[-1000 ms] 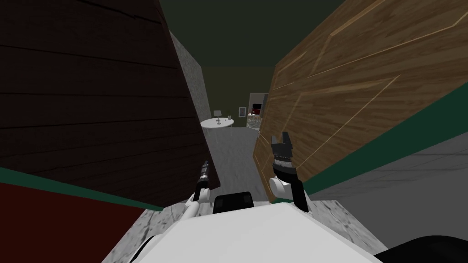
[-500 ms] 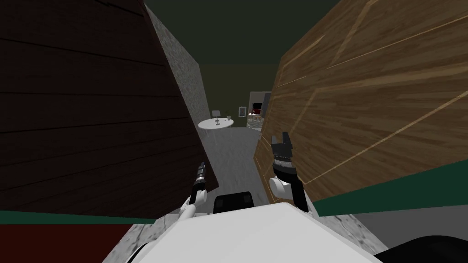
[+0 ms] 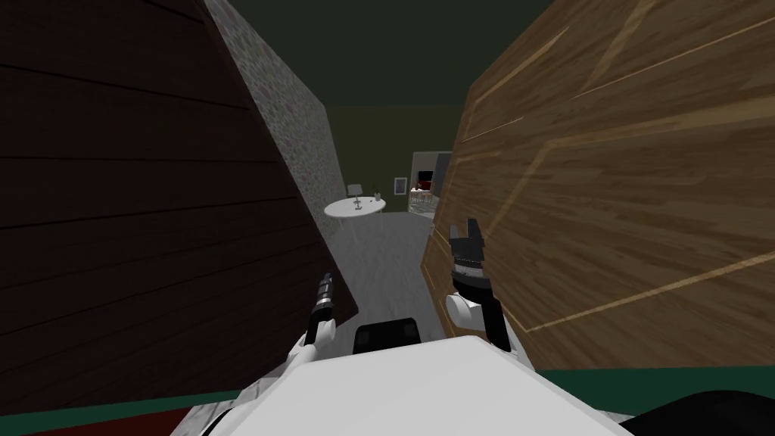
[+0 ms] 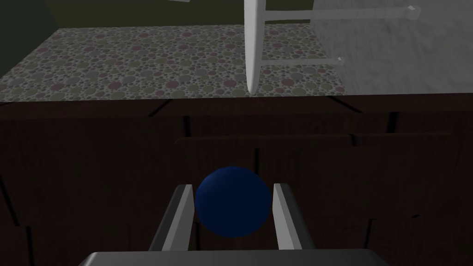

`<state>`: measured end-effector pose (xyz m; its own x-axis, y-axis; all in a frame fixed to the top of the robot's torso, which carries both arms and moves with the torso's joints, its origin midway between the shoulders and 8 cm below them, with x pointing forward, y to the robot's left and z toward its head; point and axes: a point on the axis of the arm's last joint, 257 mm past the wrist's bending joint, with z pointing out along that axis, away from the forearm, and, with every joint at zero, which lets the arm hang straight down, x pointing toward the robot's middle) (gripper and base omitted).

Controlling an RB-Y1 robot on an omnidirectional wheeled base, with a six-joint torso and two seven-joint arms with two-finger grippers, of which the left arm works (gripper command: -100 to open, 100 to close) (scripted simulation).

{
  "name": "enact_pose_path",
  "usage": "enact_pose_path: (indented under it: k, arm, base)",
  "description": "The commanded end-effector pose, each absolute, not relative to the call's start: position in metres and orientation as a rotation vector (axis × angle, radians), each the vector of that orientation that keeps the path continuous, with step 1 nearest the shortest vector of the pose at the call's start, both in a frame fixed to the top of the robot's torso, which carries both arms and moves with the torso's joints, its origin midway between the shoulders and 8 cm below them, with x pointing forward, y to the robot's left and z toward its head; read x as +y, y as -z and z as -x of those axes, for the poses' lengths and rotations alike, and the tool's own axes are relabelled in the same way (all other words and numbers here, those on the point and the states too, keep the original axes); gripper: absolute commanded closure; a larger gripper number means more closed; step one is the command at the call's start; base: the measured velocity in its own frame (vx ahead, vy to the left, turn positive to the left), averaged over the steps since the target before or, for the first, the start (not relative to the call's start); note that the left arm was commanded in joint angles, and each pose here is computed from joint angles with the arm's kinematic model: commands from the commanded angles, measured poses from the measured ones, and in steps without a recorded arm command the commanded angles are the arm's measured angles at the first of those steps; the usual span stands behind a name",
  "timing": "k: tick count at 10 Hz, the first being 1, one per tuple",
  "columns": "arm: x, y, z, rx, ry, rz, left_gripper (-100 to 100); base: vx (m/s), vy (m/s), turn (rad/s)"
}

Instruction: Push the door open

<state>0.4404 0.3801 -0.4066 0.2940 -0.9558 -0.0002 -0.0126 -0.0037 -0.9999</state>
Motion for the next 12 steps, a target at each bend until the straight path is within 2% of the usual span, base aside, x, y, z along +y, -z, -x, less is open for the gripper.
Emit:
enact_pose_path:
  k: [1, 3, 6, 7, 12]
  arm:
    - [0.408, 0.409, -0.427, 0.967, 0.938, 1.372, 100]
    - [0.432, 0.410, -0.414, 0.936, 0.907, 1.389, 100]
    - [0.432, 0.410, -0.414, 0.936, 0.907, 1.389, 100]
    - [0.457, 0.410, -0.400, 0.903, 0.875, 1.405, 100]
    - [0.492, 0.408, -0.379, 0.853, 0.831, 1.423, 100]
  base:
    - [0.215, -0.059, 0.029]
    - [0.210, -0.066, 0.011]
    - [0.052, -0.010, 0.002]
    - [0.103, -0.052, -0.028]
    - [0.163, -0.035, 0.027]
